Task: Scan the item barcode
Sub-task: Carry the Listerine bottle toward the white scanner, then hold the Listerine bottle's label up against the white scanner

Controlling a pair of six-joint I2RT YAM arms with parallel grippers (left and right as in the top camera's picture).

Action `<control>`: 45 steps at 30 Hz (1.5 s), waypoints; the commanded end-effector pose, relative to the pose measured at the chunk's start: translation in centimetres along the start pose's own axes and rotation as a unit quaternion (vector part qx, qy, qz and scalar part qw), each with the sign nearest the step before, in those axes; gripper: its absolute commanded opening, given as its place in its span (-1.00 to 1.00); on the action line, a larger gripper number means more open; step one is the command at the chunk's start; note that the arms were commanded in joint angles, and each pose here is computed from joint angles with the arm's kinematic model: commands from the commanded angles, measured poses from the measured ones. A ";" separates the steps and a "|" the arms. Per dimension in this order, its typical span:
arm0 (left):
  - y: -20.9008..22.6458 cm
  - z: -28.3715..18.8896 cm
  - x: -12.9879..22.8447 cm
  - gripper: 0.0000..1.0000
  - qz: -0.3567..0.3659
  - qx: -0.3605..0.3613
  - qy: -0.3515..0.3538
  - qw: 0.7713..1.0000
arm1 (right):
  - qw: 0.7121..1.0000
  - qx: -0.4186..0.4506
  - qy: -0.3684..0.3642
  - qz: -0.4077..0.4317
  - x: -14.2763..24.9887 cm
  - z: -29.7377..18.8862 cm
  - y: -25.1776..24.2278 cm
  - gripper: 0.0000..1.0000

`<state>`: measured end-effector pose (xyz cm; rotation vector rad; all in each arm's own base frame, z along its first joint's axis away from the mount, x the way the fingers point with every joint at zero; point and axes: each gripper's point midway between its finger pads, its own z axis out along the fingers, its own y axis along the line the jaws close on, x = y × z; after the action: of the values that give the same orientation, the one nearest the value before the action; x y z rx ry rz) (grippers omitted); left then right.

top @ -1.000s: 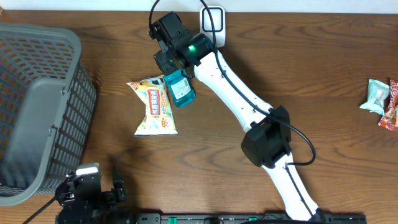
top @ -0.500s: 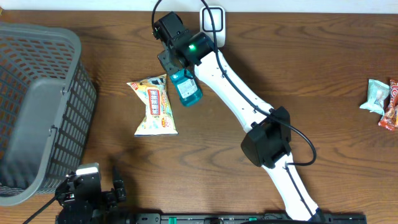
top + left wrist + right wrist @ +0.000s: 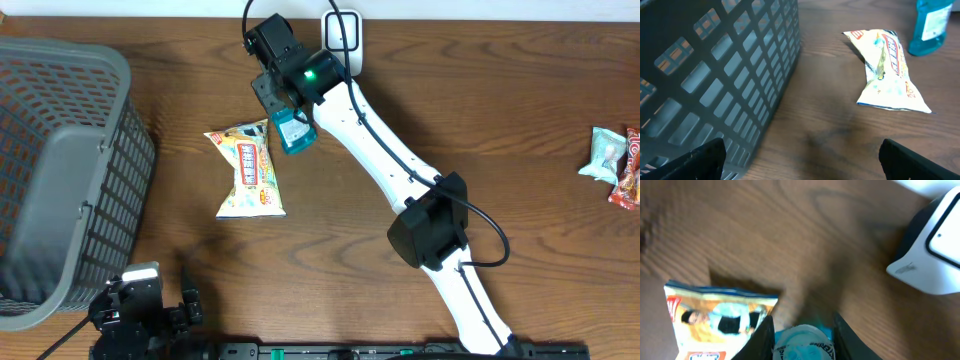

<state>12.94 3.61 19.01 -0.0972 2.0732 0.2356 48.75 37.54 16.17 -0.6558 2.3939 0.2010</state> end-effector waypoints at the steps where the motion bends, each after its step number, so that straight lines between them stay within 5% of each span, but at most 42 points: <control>1: 0.3 -0.1 -0.1 0.96 0.006 -0.008 -0.002 1.000 | 0.999 0.017 -0.048 0.010 -2.9 -3.0 -0.9 -0.83; 7: 0.3 -0.1 -0.1 0.96 0.006 -0.008 -0.002 1.000 | 0.999 0.016 -0.049 0.009 -2.9 -3.0 -0.7 -0.82; 15: 0.3 -0.1 -0.1 0.96 0.006 -0.008 -0.002 1.000 | 0.999 0.014 -0.050 0.007 -3.0 -3.1 -0.4 0.15; 26: 0.3 -0.1 -0.1 0.96 0.006 -0.008 -0.002 1.000 | 0.997 0.003 -0.051 -0.049 -3.3 -5.5 -0.2 0.99; 33: 0.3 -0.1 -0.1 0.96 0.006 -0.008 -0.002 1.000 | 0.951 -0.124 -0.013 -0.284 -0.1 -8.9 2.2 0.99; 45: 0.3 -0.1 -0.1 0.96 0.006 -0.008 -0.002 1.000 | 0.926 -0.253 -0.014 -0.280 2.0 -6.6 -1.8 0.99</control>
<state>12.94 3.61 19.01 -0.0974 2.0732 0.2360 44.91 32.44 21.06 -1.4584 2.1026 0.4192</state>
